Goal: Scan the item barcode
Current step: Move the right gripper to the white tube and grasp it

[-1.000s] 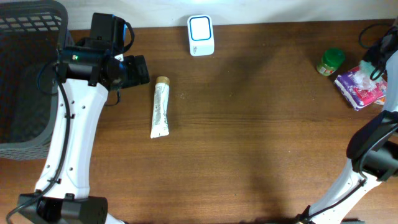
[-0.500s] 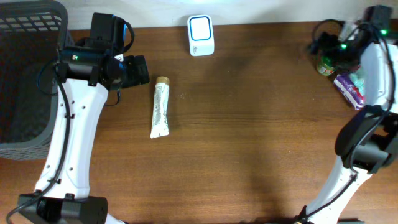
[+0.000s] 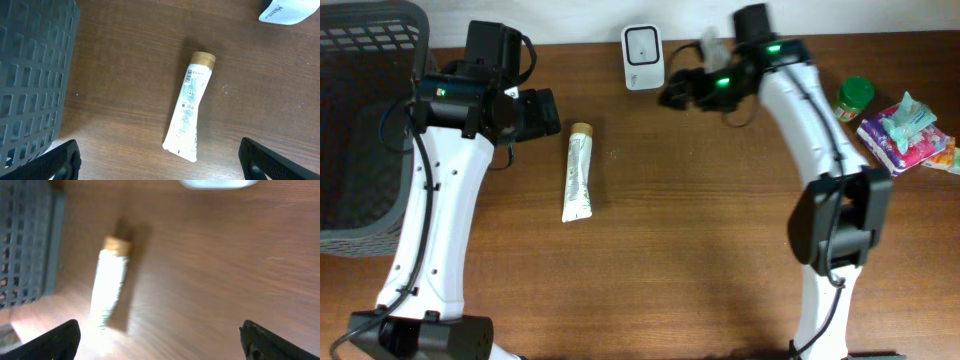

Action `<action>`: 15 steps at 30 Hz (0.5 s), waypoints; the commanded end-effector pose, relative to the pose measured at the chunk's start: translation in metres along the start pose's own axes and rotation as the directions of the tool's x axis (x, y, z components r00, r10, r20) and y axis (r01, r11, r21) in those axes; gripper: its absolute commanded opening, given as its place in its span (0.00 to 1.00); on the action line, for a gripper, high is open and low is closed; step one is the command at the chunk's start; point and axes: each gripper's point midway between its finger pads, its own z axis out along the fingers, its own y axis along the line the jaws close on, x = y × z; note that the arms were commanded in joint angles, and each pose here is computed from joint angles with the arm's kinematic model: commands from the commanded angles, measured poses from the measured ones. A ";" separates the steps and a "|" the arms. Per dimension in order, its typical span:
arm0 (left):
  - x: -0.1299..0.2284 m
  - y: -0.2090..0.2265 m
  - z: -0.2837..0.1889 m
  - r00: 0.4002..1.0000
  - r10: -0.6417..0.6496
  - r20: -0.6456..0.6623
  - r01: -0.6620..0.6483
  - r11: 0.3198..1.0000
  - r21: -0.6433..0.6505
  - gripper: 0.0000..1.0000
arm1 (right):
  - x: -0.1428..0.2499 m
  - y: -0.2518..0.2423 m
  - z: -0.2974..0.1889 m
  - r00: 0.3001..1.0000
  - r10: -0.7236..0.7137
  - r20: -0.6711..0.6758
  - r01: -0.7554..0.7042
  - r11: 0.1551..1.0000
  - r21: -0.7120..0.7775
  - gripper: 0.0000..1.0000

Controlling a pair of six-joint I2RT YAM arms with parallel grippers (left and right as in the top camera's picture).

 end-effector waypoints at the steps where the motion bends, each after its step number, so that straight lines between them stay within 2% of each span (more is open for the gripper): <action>1: 0.000 -0.001 0.000 1.000 0.009 0.002 -0.009 1.000 -0.005 0.99 | 0.019 0.025 0.045 0.990 0.123 -0.074 -0.123 0.992 -0.004 0.93; 5: 0.000 -0.001 0.000 1.000 0.009 0.002 -0.009 1.000 -0.005 0.99 | 0.041 0.048 0.088 0.973 0.179 -0.148 -0.182 0.983 -0.006 0.83; 13: 0.000 -0.001 0.000 1.000 0.009 0.002 -0.009 1.000 -0.004 0.99 | 0.092 0.090 0.149 0.956 0.100 -0.277 -0.110 0.994 -0.022 0.79; 15: 0.000 -0.001 0.000 1.000 0.009 0.002 -0.009 1.000 -0.005 0.99 | 0.095 0.093 0.162 0.951 0.140 -0.275 -0.150 0.989 -0.017 0.76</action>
